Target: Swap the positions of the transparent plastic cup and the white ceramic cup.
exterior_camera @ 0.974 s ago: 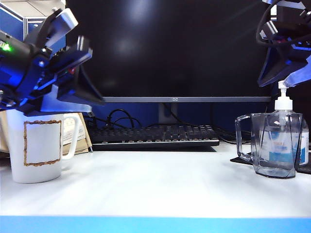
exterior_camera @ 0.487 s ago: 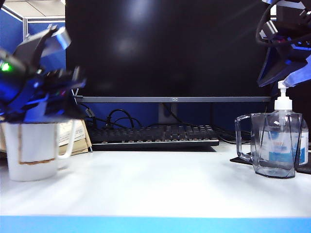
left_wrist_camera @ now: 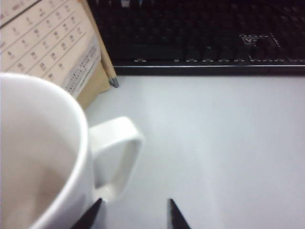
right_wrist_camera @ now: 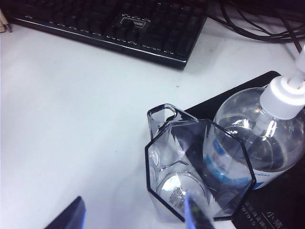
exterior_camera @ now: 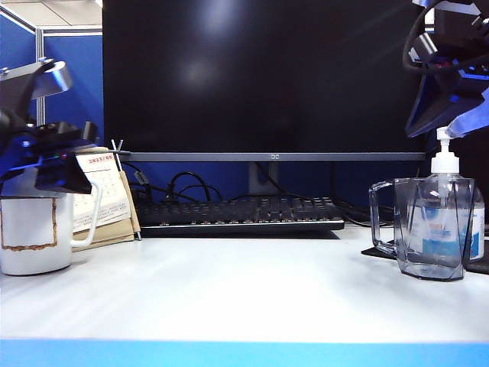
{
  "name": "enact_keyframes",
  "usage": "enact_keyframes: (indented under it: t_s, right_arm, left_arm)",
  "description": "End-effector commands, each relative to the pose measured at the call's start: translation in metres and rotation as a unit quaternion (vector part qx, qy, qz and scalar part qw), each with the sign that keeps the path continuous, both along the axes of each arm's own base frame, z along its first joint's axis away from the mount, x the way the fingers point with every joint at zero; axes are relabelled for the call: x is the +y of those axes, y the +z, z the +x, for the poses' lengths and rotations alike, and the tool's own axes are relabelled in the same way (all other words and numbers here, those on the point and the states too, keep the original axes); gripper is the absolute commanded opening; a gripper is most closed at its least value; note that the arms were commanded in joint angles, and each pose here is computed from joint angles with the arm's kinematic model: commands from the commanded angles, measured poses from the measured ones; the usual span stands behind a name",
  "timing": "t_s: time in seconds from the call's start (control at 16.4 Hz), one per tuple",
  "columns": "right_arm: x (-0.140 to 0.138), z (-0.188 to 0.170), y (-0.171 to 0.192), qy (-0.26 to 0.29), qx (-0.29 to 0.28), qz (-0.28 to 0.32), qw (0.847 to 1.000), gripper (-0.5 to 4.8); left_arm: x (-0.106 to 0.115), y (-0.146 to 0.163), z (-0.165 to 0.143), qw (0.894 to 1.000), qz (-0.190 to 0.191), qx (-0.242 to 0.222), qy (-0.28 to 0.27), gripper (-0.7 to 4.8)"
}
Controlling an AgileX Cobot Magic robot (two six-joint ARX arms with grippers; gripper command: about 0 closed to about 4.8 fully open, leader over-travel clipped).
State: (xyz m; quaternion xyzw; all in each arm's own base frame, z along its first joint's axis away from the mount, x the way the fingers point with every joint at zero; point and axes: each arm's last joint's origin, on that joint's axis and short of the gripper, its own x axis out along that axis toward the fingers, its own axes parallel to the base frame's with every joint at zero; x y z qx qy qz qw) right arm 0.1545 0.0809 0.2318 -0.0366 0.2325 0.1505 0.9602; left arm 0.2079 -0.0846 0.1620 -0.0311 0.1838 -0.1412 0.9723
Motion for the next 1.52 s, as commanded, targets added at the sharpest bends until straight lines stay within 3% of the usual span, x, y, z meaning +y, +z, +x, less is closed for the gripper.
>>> enact_keyframes:
  t_s: [0.06,0.18,0.43,0.73,1.1,1.52]
  right_arm:
    - [0.001,0.0,0.003,0.003,-0.008,0.006,1.0,2.74]
    - [0.001,0.0,0.003,0.003,-0.008,0.006,1.0,2.74]
    - [0.001,0.001,0.004,0.003,-0.012,0.008,1.0,2.74]
    - [0.001,0.0,0.004,0.013,-0.01,0.007,1.0,2.74]
    - [0.001,0.0,0.004,0.015,-0.012,0.005,1.0,2.74]
    - [0.001,0.0,0.004,0.015,-0.012,0.003,1.0,2.74]
  left_arm:
    - [-0.004,0.001,-0.001,0.997,-0.036,0.017,-0.065,1.74]
    - [-0.008,0.001,-0.003,0.993,-0.064,0.03,-0.094,1.74]
    - [-0.012,-0.006,-0.001,0.993,-0.061,0.034,-0.097,1.74]
    - [-0.018,-0.031,0.012,0.998,-0.037,0.033,-0.049,1.76]
    - [-0.015,-0.028,0.015,1.0,-0.022,0.005,0.012,1.81]
    - [-0.02,-0.009,0.029,0.998,-0.037,-0.04,0.029,1.83]
